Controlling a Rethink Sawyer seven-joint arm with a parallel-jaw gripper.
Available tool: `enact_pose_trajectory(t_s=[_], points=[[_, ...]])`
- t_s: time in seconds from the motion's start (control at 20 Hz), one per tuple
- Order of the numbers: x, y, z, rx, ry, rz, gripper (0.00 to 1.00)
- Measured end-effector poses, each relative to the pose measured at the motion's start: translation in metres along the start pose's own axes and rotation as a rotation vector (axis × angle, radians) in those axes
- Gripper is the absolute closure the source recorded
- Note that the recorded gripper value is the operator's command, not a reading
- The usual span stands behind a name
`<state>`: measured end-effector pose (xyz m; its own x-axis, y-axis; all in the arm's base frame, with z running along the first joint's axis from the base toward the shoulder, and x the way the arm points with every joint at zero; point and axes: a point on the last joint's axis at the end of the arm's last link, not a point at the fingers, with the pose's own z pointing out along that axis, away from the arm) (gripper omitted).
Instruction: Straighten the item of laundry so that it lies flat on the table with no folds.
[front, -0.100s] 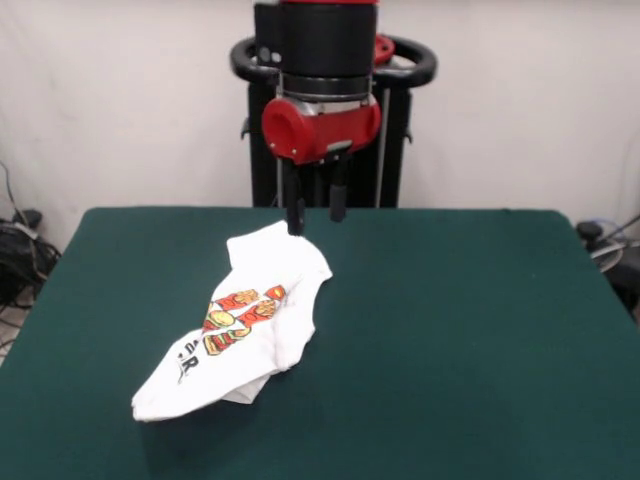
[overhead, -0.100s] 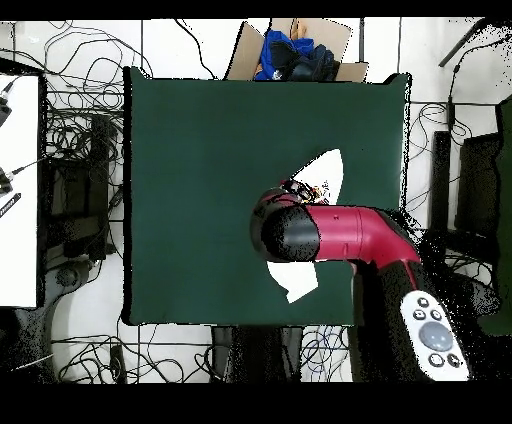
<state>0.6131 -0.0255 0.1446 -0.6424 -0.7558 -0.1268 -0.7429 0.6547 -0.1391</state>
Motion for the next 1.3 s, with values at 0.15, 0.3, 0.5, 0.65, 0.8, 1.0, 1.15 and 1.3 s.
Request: enact_pose_trajectory(t_s=[0.15,0.3,0.5,0.65,0.8,1.0,1.15,1.3], points=[[-0.009,0.001,0.002,0.002,-0.004,-0.010,0.00],[-0.019,0.005,0.001,0.004,-0.009,-0.020,0.00],[-0.026,0.009,0.003,0.006,0.001,-0.013,0.00],[-0.030,0.011,0.007,0.017,0.027,0.032,0.00],[-0.032,0.013,0.011,0.035,0.048,0.096,0.00],[-0.034,0.014,0.016,0.068,0.067,0.209,0.00],[-0.032,0.009,0.022,0.102,0.067,0.323,0.00],[-0.026,0.000,0.032,0.141,0.055,0.414,0.00]])
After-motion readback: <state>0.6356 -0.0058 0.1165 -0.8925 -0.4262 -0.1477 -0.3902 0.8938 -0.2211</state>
